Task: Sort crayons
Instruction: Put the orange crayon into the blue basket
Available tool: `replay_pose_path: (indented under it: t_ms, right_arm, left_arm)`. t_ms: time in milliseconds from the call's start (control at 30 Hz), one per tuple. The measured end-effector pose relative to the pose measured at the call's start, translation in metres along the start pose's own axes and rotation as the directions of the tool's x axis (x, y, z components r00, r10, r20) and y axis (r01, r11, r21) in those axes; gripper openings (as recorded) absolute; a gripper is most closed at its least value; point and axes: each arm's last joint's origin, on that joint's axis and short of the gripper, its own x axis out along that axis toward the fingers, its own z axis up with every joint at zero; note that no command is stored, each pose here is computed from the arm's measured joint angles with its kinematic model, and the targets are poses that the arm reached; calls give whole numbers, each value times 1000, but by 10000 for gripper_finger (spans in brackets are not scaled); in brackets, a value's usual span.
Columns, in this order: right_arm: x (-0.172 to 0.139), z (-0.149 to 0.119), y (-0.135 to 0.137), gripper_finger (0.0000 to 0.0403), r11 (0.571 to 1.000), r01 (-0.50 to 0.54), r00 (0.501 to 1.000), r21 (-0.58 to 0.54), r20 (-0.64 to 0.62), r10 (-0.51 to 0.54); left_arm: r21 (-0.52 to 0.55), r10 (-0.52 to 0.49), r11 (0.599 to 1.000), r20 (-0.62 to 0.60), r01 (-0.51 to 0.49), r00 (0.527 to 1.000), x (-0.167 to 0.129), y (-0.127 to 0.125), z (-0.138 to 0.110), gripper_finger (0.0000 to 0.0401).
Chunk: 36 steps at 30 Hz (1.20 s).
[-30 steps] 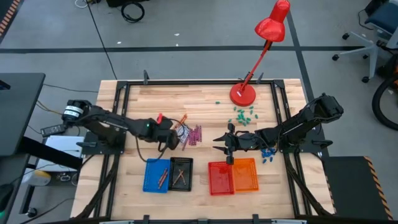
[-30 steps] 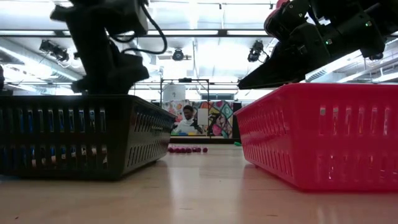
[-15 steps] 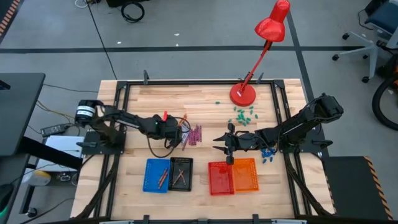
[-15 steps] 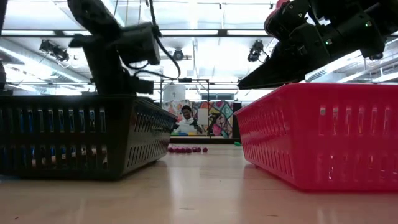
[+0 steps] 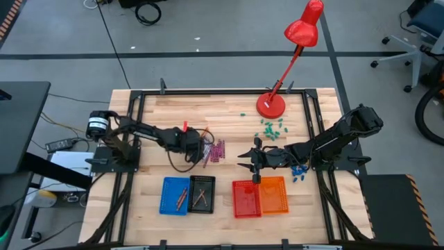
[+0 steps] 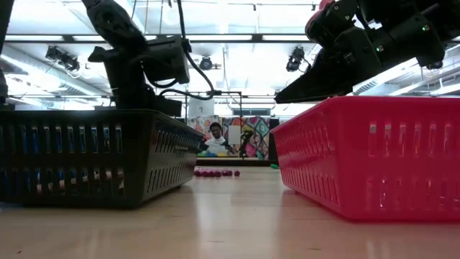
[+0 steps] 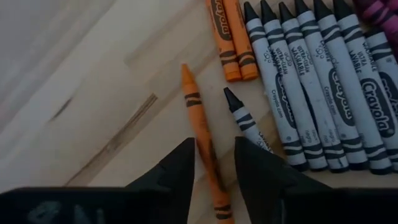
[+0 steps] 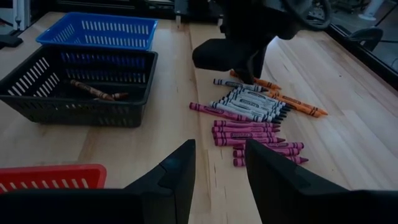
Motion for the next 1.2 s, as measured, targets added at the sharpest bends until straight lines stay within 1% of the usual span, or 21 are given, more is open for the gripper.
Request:
replay_pose_path:
  t_ms: [100, 200, 333, 433, 600, 833, 1000, 1200]
  right_arm:
    - [0, 0, 0, 144, 1000, -1, 1000, 0, 0, 1]
    - [0, 0, 0, 144, 1000, -2, 1000, -1, 0, 2]
    - [0, 0, 0, 144, 1000, -3, 1000, -1, 0, 3]
    - [0, 0, 0, 144, 1000, -3, 1000, -1, 0, 3]
    - [0, 0, 0, 144, 1000, -6, 1000, -3, 0, 6]
    - [0, 0, 0, 144, 1000, -6, 1000, -4, -1, 6]
    - [0, 0, 0, 144, 1000, -6, 1000, -4, -1, 6]
    - [0, 0, 0, 144, 1000, -5, 1000, -5, -3, 5]
  left_arm:
    - [-9, -32, 999, -35, 32, 999, 2, 4, 3, 103]
    - [-21, -59, 998, -59, 58, 996, 4, 7, 5, 76]
    - [-12, -77, 997, -78, 76, 994, 6, 10, 7, 36]
    - [-6, -87, 996, -85, 86, 993, 6, 10, 8, 19]
    - [-6, -95, 995, -81, 95, 992, 4, 11, 8, 25]
    - [-28, -123, 992, -59, 121, 991, -8, 15, 9, 28]
    - [-61, -141, 988, -31, 139, 990, -21, 19, 11, 29]
    - [-94, -210, 972, 40, 213, 977, -45, 15, 9, 29]
